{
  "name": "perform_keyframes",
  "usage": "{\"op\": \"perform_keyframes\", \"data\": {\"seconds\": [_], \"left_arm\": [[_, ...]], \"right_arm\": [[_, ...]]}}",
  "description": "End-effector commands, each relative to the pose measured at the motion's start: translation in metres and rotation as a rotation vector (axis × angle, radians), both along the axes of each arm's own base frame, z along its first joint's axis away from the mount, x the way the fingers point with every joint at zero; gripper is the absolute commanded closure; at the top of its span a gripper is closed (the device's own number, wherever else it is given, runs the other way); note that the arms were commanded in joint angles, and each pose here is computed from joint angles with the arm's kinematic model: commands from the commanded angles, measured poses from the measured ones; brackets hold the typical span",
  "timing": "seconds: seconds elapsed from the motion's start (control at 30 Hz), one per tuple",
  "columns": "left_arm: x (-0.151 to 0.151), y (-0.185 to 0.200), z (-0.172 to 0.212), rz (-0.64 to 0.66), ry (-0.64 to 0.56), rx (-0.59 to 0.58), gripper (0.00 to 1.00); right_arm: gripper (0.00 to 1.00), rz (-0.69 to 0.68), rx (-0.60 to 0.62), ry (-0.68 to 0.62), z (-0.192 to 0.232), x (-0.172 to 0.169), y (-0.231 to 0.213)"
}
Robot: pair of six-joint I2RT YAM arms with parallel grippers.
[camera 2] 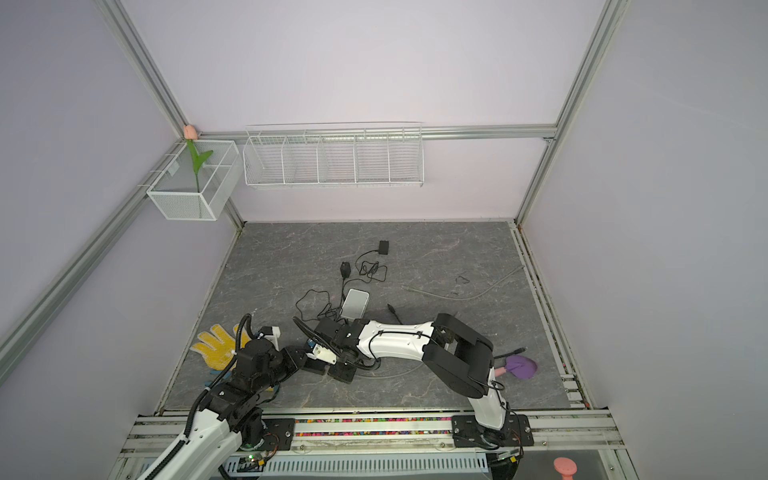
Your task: Insert the plug into the switch port
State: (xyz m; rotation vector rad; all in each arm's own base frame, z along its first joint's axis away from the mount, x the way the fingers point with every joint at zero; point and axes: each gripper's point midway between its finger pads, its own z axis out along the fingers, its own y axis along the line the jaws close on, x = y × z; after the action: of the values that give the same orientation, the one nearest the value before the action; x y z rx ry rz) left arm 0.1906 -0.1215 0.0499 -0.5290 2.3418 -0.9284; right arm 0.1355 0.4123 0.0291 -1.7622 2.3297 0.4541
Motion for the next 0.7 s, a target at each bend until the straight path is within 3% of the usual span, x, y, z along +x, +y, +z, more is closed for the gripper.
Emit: {"op": "perform_keyframes", "data": {"seconds": [0.0, 0.47, 0.67], "left_arm": [[-0.035, -0.004, -0.041, -0.064, 0.172, -0.008, 0.73], [-0.038, -0.004, -0.042, -0.072, 0.179, 0.019, 0.75], [-0.032, -0.001, -0.041, -0.056, 0.179, 0.053, 0.69]], "right_arm": [[0.94, 0.004, 0.196, 0.019, 0.026, 0.004, 0.048], [0.93, 0.019, 0.228, 0.031, 0.034, 0.006, 0.058], [0.94, 0.021, 0.205, 0.016, 0.032, 0.008, 0.046]]}}
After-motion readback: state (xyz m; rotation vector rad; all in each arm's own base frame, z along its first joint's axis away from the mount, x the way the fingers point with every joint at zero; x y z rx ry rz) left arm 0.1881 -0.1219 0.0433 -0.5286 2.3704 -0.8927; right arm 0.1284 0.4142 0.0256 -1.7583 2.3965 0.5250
